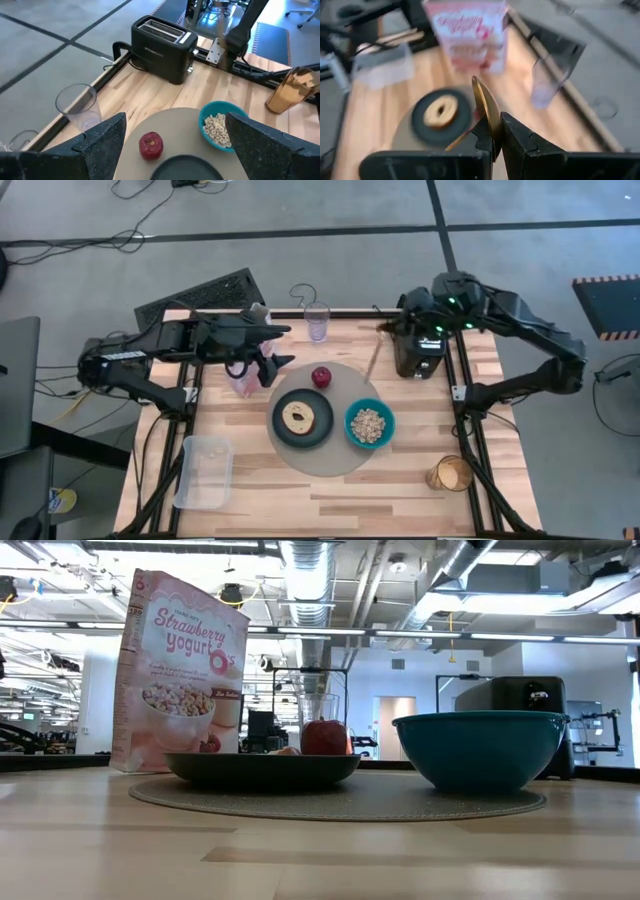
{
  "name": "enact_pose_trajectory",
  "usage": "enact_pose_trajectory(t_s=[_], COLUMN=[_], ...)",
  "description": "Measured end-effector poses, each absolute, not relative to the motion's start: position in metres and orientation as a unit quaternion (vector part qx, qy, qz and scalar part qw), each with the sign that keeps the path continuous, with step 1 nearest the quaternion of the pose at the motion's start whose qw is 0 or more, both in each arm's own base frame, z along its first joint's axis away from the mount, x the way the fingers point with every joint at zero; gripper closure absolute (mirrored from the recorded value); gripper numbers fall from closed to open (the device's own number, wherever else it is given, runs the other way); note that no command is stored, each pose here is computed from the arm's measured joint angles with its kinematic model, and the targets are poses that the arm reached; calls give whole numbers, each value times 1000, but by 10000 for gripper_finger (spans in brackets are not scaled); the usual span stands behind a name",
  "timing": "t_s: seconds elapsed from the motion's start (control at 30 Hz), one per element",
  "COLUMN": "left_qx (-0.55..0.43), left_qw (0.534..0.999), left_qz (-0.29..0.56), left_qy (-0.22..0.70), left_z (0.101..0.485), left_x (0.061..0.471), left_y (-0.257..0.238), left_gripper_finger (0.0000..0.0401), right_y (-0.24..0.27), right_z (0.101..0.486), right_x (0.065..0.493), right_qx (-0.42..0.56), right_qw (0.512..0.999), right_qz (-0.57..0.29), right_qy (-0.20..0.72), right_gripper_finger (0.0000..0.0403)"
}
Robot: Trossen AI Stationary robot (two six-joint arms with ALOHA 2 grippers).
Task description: Arrange a breakfast setting
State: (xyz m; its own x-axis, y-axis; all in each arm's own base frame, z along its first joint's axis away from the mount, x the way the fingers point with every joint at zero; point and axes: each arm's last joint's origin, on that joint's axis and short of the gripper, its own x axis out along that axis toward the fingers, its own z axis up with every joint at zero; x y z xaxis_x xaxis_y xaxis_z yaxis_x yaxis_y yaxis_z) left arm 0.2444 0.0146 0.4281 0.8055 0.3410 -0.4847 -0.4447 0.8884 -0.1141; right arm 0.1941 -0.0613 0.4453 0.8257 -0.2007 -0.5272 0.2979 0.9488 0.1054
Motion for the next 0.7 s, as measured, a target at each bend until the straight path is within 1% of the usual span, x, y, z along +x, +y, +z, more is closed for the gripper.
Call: enact_pose_trajectory(t_s=[0.17,0.4,0.57,0.7], left_qx=[-132,-142,-120,-104], left_qw=[941,934,932,933], left_qz=[213,207,201,186], left_qy=[229,254,277,291], left_z=[428,423,420,418], left_x=[245,243,241,241], left_y=[15,14,14,13], left_gripper_finger=[76,76,76,76], right_y=[-45,-31,-29,-29], right_z=[440,425,399,368], right_x=[173,158,152,151], right_qx=[132,188,244,289], right_qw=[933,893,860,826], right_qz=[-100,-91,-119,-147], right_qy=[319,399,432,461], right_gripper_finger=[356,356,356,356])
